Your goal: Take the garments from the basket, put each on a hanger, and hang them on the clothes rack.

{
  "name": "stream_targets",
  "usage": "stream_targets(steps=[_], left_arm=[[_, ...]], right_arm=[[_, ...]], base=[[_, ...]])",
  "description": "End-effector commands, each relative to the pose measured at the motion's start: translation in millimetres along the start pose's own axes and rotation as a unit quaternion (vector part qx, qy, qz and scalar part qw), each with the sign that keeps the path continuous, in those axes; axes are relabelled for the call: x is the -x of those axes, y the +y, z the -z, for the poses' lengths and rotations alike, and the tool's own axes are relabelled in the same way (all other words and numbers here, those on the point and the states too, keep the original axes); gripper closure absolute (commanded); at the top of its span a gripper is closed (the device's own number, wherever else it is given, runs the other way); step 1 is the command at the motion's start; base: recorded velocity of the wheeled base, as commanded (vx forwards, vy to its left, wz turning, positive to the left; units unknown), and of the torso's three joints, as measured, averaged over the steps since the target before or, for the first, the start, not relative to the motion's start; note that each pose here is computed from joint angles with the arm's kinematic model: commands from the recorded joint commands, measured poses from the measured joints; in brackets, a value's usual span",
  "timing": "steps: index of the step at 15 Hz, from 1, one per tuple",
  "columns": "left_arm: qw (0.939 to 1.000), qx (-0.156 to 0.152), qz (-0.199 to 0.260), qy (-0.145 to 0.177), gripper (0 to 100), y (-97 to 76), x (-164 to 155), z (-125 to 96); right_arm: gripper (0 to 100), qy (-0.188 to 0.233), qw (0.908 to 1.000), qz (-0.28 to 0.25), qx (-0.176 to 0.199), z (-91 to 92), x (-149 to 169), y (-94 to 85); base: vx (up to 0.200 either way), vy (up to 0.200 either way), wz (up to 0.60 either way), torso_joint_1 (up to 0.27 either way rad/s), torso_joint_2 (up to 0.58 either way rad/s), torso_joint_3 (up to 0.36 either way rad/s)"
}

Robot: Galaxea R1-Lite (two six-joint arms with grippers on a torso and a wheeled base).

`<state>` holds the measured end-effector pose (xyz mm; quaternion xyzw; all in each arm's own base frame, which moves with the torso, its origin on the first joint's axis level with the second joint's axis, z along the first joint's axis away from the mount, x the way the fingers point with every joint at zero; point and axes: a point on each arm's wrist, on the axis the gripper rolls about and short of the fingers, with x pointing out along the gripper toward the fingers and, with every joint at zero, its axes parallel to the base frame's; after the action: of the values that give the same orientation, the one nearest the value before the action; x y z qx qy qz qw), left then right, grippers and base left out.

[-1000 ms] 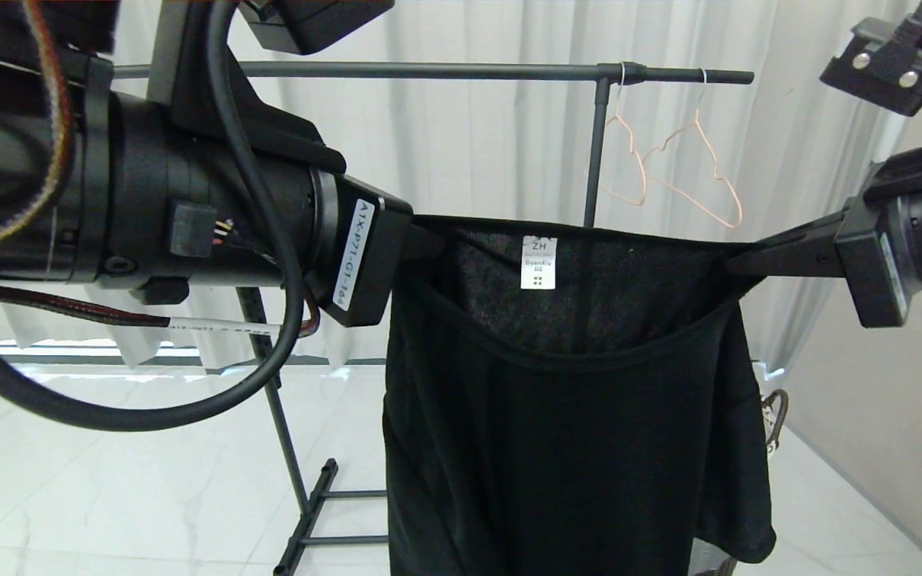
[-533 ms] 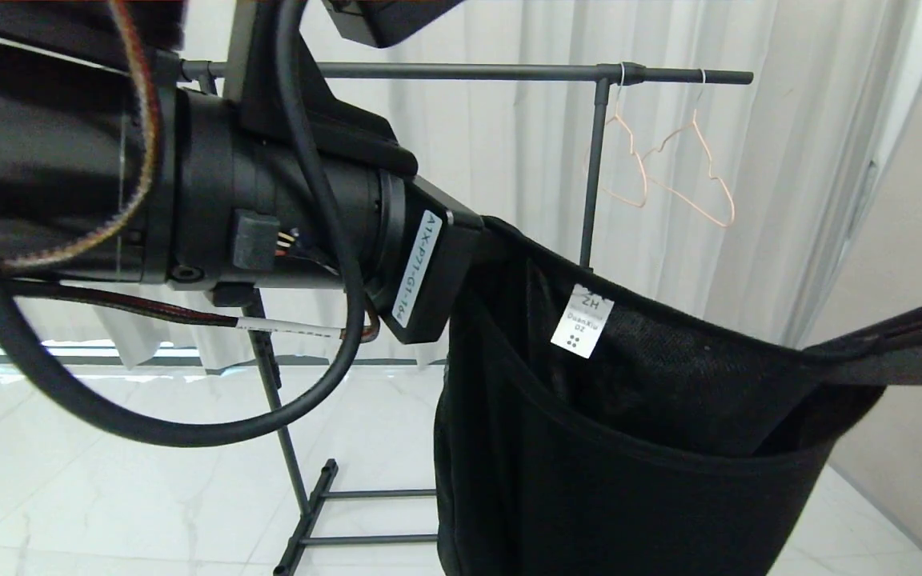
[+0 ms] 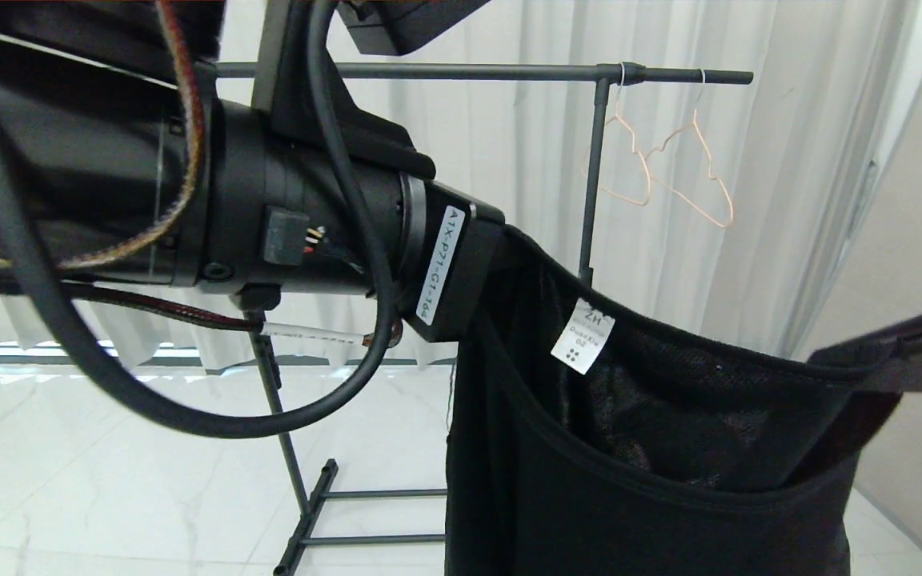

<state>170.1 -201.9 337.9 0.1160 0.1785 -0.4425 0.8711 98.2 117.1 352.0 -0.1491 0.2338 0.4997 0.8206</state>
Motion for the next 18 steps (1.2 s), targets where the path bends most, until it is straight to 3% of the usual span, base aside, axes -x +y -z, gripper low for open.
stream_targets(steps=[1, 4, 6, 12, 14, 15, 16, 18], left_arm=[[0.9997, 0.019, 0.012, 0.002, 100, -7.8, 28, 1], [0.9971, 0.05, 0.051, 0.026, 100, -26.8, 66, 9], [0.9941, 0.07, 0.077, 0.031, 100, -37.8, 74, 12], [0.9929, 0.075, 0.085, 0.036, 100, -42.2, 73, 13], [0.995, 0.056, 0.074, 0.039, 100, -38.8, 68, 13], [0.9988, 0.019, 0.019, 0.041, 100, -12.8, 50, 7], [0.9993, -0.004, 0.003, 0.037, 100, -3.4, 42, 1], [0.9996, -0.009, -0.002, 0.027, 100, 0.7, 37, -7]], right_arm=[[100, -0.024, 0.9988, 0.04, -0.017, -12.3, -20, -22.7], [100, -0.056, 0.9964, 0.061, -0.018, -35.9, -37, -41.5], [100, -0.066, 0.9957, 0.063, -0.017, -48.4, -45, -47.4], [100, -0.069, 0.9953, 0.065, -0.016, -54.5, -47, -49.5], [100, -0.057, 0.996, 0.066, -0.02, -49.2, -36, -45.3], [100, -0.044, 0.9965, 0.067, -0.025, -41.3, -18, -38.7], [100, -0.04, 0.9967, 0.066, -0.026, -36.5, -6, -33.4], [100, -0.03, 0.9973, 0.062, -0.026, -30.2, 4, -27.8]], base=[[0.0, 0.0, 0.0, 0.0, 0.0, 0.0], [0.0, 0.0, 0.0, 0.0, 0.0, 0.0], [0.0, 0.0, 0.0, 0.0, 0.0, 0.0], [0.0, 0.0, 0.0, 0.0, 0.0, 0.0], [0.0, 0.0, 0.0, 0.0, 0.0, 0.0], [0.0, 0.0, 0.0, 0.0, 0.0, 0.0], [0.0, 0.0, 0.0, 0.0, 0.0, 0.0], [0.0, 0.0, 0.0, 0.0, 0.0, 0.0]])
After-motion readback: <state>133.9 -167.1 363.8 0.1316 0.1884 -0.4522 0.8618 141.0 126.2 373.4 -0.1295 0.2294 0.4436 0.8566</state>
